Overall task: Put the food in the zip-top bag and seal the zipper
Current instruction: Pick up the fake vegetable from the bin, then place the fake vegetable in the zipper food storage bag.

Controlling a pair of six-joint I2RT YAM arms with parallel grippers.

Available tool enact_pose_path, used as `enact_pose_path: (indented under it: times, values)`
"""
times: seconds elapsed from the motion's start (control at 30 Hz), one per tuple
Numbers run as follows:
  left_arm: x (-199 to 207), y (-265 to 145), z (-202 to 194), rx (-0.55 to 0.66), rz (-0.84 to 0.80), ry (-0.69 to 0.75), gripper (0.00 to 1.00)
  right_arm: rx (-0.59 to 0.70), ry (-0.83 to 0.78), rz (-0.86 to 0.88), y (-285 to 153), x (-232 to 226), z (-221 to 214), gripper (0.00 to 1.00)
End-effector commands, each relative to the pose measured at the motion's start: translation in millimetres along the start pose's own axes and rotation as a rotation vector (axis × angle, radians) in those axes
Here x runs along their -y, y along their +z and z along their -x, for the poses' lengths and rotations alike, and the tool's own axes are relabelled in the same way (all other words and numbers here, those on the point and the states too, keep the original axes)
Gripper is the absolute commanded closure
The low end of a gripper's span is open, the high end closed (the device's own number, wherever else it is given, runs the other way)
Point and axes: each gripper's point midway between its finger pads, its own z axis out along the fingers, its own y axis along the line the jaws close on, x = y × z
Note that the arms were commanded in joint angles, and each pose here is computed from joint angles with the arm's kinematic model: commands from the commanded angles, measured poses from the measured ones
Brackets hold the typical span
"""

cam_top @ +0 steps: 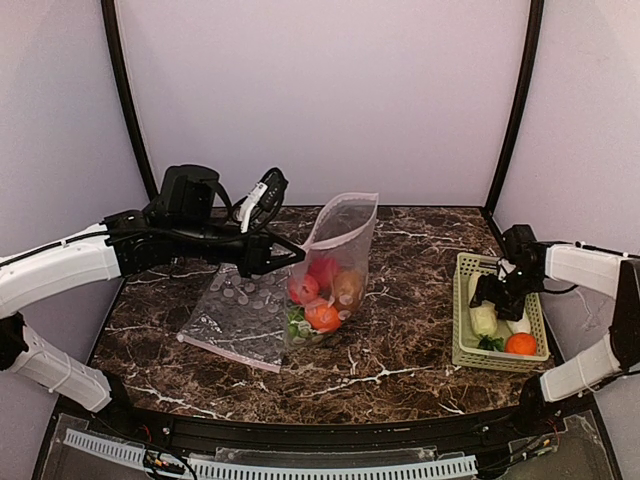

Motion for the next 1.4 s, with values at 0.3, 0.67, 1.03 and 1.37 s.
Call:
enact_pose_path:
  times: [0.3, 0.67, 1.03, 1.37]
  values:
    - [5, -7, 16, 0.034, -0.013, 0.001, 0.99, 0.022, -0.008, -0.033, 10, -3, 23, 0.34]
    - [2, -12, 32, 0.058, -0.041, -0.041, 0.99, 0.122, -0.035, 0.021, -37, -16, 39, 0.52]
    - [25, -16, 38, 0.034, -0.181, 0.013, 0.99, 0.326, -0.179, 0.370, -147, -90, 48, 0.54]
    - [39, -6, 24, -0.029, -0.237, 0.016, 0.99, 0.591, -0.353, 0.811, -272, -190, 39, 0.54]
